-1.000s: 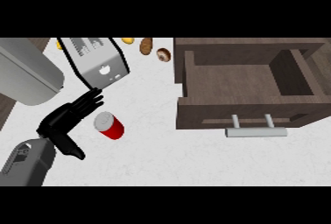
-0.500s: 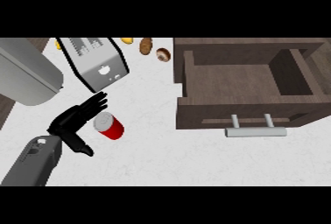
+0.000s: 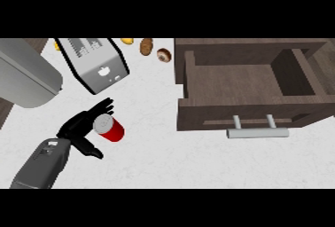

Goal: Pick up the can, place it into the drawer and close the drawer

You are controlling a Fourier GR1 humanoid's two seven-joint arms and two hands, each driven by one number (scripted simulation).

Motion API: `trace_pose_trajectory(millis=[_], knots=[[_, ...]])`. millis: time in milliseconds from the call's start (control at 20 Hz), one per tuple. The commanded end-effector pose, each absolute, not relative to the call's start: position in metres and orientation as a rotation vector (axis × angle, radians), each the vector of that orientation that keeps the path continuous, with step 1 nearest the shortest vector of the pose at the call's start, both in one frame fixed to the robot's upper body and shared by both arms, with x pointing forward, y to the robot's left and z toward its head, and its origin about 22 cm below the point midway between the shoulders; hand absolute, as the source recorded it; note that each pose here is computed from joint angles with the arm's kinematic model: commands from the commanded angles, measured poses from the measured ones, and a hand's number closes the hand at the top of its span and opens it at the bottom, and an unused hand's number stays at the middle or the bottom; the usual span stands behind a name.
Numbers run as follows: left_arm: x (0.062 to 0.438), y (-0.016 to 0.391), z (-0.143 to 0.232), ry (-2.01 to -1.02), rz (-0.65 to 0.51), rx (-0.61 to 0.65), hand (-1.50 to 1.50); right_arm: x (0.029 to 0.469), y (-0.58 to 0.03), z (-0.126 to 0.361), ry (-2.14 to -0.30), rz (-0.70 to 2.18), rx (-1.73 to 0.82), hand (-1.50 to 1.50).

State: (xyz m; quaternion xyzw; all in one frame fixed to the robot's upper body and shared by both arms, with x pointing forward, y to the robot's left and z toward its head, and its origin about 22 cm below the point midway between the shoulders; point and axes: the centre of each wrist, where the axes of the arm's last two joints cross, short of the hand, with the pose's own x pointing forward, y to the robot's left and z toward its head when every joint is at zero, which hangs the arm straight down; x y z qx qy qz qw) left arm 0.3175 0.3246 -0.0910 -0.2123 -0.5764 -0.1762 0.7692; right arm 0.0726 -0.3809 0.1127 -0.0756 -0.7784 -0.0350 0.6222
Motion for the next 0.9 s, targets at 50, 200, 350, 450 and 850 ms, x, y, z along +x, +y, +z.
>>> trace_pose_trajectory(millis=[50,200,350,450,850], knots=[[0.315,0.315,-0.101,-1.265,-0.37,-0.563,-1.5,0.074,-0.382,0.111,-1.796,-0.071,-0.186,-1.5],[0.321,0.305,-0.101,-1.261,-0.321,-0.601,-1.5,0.069,-0.381,0.112,-1.786,-0.091,-0.179,-1.5],[0.321,0.294,-0.105,-1.253,-0.303,-0.619,1.5,0.083,-0.383,0.116,-1.802,-0.083,-0.17,-1.5],[0.321,0.299,-0.103,-1.236,-0.312,-0.673,1.5,0.081,-0.375,0.106,-1.766,-0.09,-0.17,-1.5],[0.335,0.274,-0.092,-1.237,-0.389,-0.844,1.5,0.052,-0.377,0.104,-1.773,-0.115,-0.161,-1.5]])
